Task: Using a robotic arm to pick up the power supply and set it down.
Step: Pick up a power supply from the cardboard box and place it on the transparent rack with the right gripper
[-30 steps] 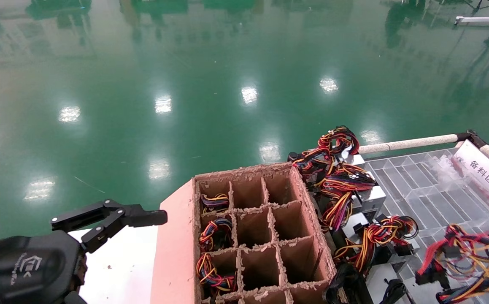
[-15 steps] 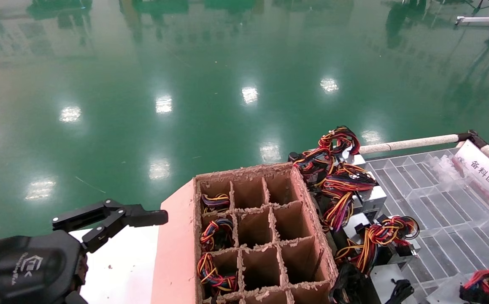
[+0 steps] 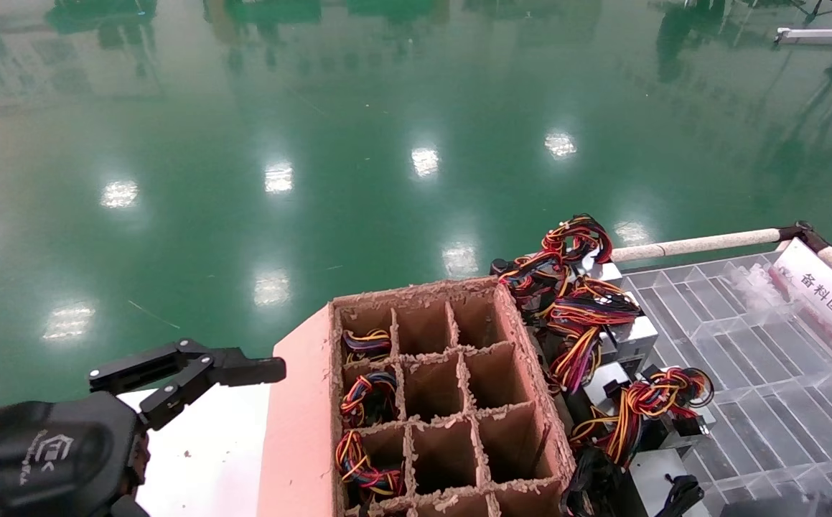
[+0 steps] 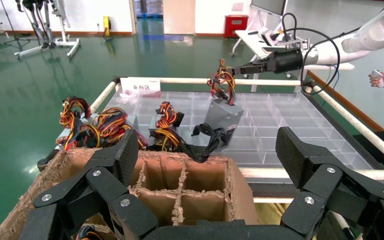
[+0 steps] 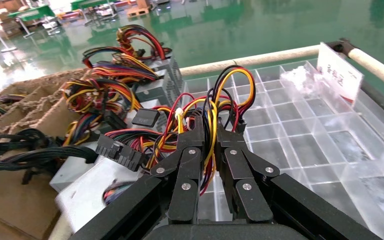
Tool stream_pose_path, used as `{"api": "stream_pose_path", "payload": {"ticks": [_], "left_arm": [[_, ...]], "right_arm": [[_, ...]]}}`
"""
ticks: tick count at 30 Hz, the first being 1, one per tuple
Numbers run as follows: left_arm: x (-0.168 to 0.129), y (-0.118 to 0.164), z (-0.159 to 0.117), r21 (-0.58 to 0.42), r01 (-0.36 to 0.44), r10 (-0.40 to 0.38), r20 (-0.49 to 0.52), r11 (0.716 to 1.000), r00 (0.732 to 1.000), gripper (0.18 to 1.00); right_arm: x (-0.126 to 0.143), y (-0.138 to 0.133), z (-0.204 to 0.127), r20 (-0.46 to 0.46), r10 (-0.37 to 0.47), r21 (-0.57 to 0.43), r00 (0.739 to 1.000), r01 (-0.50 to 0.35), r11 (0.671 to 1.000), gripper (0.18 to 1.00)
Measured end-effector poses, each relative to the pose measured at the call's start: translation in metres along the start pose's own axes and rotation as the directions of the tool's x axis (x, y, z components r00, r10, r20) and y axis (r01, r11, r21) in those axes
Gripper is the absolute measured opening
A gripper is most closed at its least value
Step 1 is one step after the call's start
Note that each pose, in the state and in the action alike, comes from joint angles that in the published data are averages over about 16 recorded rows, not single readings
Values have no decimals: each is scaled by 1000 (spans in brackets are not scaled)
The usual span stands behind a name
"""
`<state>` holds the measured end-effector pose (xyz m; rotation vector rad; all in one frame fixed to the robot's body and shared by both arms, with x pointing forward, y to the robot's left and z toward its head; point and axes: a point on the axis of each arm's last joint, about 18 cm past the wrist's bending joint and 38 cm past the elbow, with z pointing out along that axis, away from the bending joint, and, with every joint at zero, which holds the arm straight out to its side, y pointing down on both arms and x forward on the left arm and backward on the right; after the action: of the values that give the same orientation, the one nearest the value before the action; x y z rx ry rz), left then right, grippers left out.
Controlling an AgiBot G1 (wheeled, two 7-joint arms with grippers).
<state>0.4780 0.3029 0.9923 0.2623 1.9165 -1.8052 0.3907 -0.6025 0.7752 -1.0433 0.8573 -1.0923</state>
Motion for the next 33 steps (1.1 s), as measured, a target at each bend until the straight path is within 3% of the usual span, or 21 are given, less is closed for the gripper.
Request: {"api": "stream_pose_path", "payload": {"ticks": [7, 15, 25, 33], "left_arm": [[0, 0, 0, 0, 0, 0, 0, 1000, 1000, 1001], [0, 0, 0, 0, 0, 0, 0, 1000, 1000, 1001], [0, 0, 0, 0, 0, 0, 0, 1000, 1000, 1001], [0, 0, 0, 0, 0, 0, 0, 1000, 1000, 1001]], "right_arm": [[0, -2, 9, 12, -5, 3, 1000, 5, 1000, 212], [-11, -8, 44, 96, -20, 24, 995, 18, 1000, 212], [-32, -20, 95, 223, -52, 56, 973, 41, 998, 212], [-43, -23, 117, 288, -64, 50, 955, 52, 997, 212]]}}
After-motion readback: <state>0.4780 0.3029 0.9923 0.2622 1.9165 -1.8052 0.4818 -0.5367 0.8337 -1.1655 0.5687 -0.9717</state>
